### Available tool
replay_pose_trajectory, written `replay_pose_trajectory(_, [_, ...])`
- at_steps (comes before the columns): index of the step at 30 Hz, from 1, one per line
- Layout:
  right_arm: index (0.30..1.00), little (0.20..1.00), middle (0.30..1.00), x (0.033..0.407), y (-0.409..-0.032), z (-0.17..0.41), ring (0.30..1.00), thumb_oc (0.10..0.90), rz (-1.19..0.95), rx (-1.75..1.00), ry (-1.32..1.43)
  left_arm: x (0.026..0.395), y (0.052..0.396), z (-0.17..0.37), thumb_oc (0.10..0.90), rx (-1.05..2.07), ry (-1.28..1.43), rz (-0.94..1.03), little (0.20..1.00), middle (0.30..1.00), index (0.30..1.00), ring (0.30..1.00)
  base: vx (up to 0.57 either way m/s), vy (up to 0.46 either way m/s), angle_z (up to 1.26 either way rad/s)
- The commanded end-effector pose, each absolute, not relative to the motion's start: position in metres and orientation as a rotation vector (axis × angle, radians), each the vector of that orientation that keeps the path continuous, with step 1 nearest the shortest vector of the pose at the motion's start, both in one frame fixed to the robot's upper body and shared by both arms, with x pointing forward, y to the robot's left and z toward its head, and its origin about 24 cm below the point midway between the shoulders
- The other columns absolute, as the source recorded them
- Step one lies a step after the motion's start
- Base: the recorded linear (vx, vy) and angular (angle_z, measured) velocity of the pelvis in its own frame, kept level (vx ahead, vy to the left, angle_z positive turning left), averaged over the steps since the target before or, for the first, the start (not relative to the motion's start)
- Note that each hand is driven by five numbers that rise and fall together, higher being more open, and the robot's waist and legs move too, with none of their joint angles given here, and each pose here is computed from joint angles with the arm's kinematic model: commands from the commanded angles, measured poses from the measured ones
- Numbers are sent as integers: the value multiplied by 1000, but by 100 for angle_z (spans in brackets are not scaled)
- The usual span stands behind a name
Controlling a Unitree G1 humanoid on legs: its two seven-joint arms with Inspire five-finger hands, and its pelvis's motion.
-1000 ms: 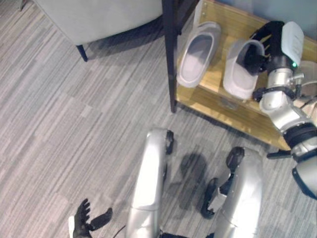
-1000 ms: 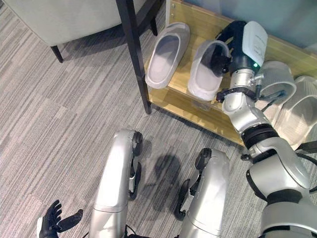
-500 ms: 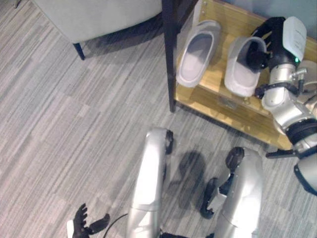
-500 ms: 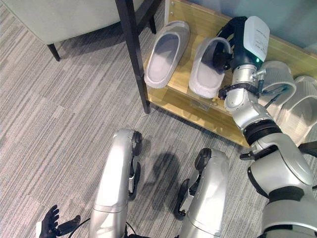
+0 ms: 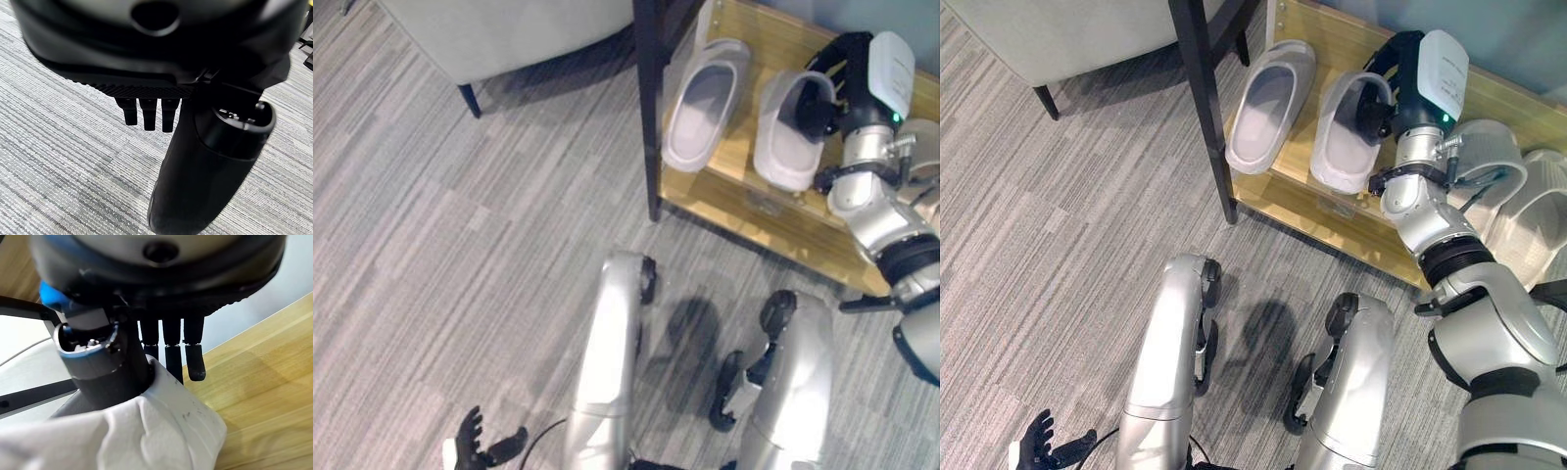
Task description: Arrange the slippers neatly on the shoe rack.
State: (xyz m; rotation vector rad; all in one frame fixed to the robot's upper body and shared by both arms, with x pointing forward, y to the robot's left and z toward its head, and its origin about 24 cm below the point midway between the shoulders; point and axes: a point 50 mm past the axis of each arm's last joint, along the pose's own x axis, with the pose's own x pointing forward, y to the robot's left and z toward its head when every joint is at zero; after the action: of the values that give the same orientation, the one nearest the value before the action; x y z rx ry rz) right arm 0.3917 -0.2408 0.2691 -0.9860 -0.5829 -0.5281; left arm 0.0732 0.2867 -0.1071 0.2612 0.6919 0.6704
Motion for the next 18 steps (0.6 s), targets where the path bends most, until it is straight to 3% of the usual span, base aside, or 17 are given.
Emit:
replay_pose_trajectory(1, [900, 900, 900, 373, -216, 356, 900, 800, -583, -900, -923, 78, 297, -97, 800, 377, 640, 614, 900, 900, 900, 900, 0, 0, 0])
replay_pose_trajectory(18, [900, 900, 900, 375, -221, 352, 900, 800, -515, -895, -866, 65, 292, -112, 800, 411, 755, 548, 900, 900, 900, 900, 1, 4, 0])
